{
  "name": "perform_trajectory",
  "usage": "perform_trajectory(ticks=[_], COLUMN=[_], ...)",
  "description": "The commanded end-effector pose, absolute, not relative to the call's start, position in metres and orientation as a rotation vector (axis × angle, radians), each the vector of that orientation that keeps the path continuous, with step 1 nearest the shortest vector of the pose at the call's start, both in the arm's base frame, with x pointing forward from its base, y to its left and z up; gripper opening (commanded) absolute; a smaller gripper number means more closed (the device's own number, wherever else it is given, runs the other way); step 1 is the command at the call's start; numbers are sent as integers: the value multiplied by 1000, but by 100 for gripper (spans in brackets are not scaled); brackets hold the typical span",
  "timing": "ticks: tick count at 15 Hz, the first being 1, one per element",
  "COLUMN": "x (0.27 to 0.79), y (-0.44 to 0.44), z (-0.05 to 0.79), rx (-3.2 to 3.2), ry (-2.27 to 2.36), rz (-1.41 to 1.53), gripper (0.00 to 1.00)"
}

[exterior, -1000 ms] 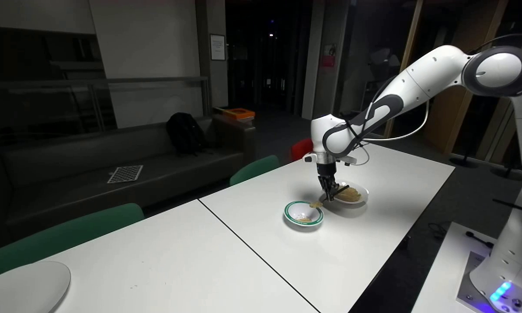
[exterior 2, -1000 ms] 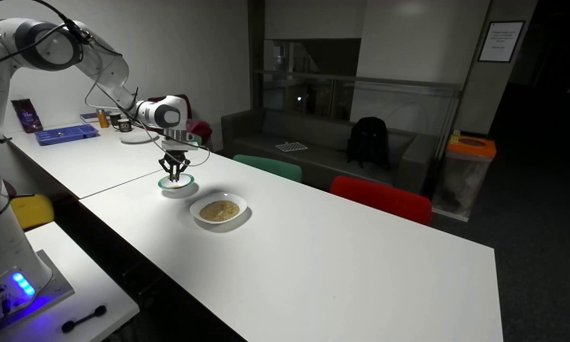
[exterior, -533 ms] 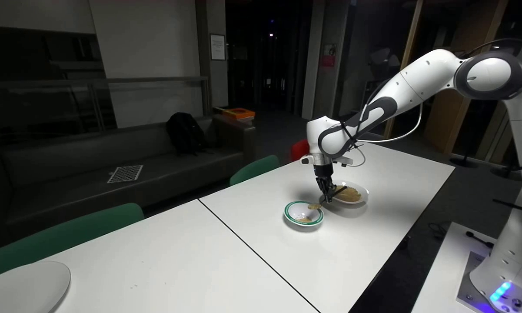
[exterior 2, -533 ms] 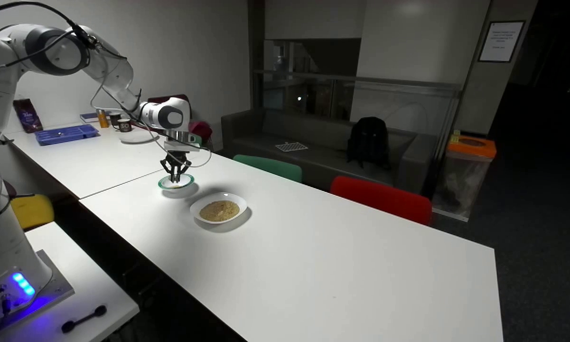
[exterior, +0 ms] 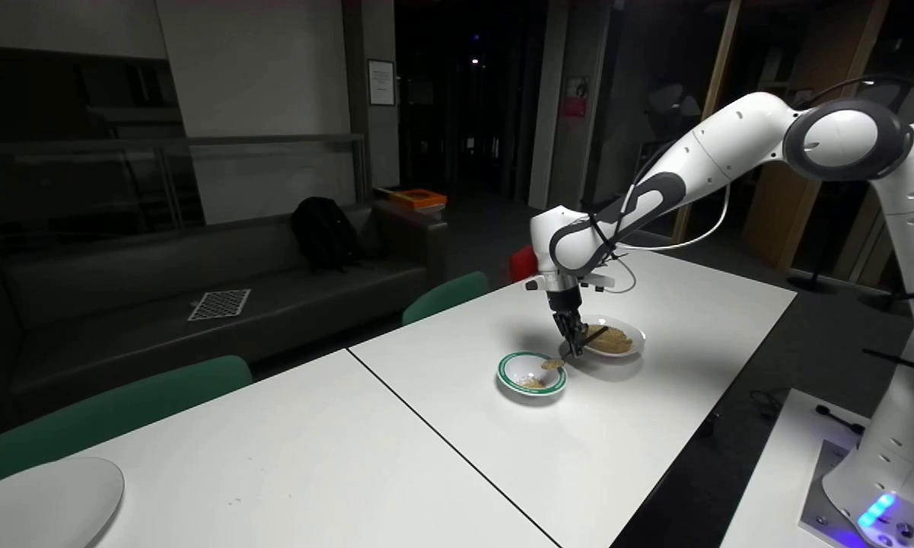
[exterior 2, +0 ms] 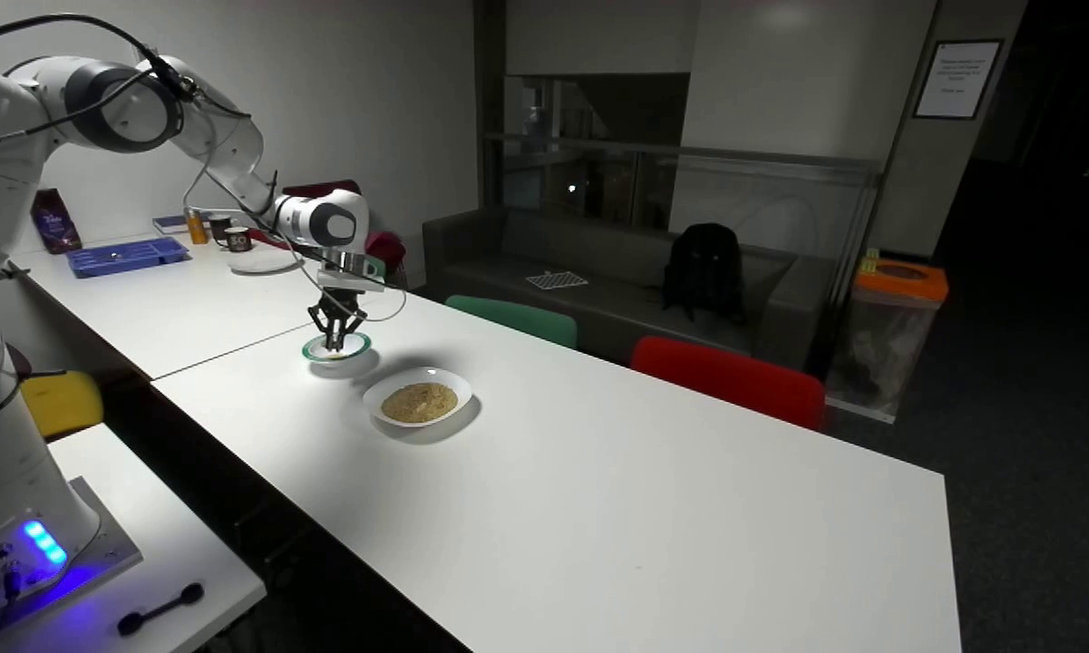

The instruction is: Scoop some contents from the white plate using the spoon and put it in the bowl.

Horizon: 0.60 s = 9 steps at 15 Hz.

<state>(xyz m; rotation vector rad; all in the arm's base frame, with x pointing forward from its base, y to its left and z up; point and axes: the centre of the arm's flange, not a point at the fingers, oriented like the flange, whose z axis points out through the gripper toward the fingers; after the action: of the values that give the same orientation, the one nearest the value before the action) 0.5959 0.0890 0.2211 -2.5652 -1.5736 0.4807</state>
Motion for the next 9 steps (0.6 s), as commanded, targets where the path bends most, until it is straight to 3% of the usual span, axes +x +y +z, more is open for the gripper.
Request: perform_trajectory(ticks=[1, 9], x=[607, 616], y=[91, 96], z=[226, 226], rx=[-2572, -2560], ry=[-1536, -1517], rz=[526, 560], gripper=[3, 3])
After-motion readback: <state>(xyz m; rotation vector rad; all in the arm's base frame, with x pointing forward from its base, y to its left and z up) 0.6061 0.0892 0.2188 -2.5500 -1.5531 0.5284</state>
